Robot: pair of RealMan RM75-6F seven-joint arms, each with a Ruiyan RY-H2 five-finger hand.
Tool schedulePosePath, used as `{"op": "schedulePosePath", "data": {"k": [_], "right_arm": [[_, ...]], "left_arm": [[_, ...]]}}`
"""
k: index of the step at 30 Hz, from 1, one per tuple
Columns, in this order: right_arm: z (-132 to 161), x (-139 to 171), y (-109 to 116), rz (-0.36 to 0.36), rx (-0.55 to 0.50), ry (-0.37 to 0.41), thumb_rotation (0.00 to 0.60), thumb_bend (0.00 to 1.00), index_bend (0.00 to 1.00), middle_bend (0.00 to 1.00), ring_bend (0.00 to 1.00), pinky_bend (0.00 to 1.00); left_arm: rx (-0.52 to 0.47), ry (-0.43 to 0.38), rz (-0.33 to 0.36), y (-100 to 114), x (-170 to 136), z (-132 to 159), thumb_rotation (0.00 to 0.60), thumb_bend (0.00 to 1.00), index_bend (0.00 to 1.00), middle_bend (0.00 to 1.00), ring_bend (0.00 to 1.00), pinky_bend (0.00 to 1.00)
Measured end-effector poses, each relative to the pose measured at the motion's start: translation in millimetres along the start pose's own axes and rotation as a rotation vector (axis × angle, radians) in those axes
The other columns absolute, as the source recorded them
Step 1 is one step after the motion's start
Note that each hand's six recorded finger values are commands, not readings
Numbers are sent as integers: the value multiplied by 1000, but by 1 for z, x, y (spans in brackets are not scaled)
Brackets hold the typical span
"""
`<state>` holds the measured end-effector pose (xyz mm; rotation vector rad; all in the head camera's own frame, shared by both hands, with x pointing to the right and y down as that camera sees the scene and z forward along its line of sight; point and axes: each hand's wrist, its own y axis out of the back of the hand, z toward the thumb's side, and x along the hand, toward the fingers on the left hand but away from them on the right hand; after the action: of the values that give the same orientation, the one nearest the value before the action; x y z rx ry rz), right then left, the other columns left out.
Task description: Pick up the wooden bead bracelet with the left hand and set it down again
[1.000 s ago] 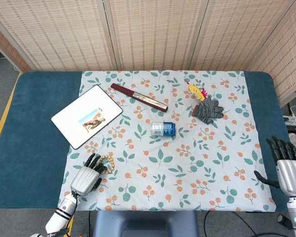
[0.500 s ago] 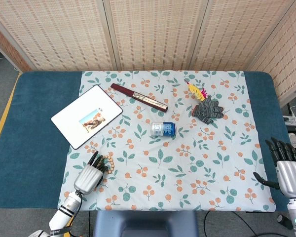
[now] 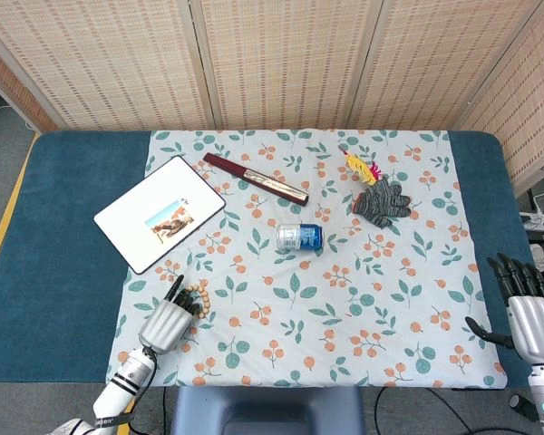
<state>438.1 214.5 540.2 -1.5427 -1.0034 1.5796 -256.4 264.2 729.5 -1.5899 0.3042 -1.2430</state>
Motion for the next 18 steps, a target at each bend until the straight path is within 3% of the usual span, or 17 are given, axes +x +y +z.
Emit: {"op": "schedulePosePath", "data": {"k": [6, 18], "right_arm": [[-1, 1, 2, -5, -4, -1, 451, 128, 0, 0, 0, 0], [-1, 1, 1, -1, -7, 2, 450, 128, 0, 0, 0, 0]], "left_arm": [[35, 39, 59, 6, 3, -8, 600, 493, 704, 729, 377, 0], [-17, 104, 123, 28, 14, -34, 600, 490, 700, 733, 397, 0]]}}
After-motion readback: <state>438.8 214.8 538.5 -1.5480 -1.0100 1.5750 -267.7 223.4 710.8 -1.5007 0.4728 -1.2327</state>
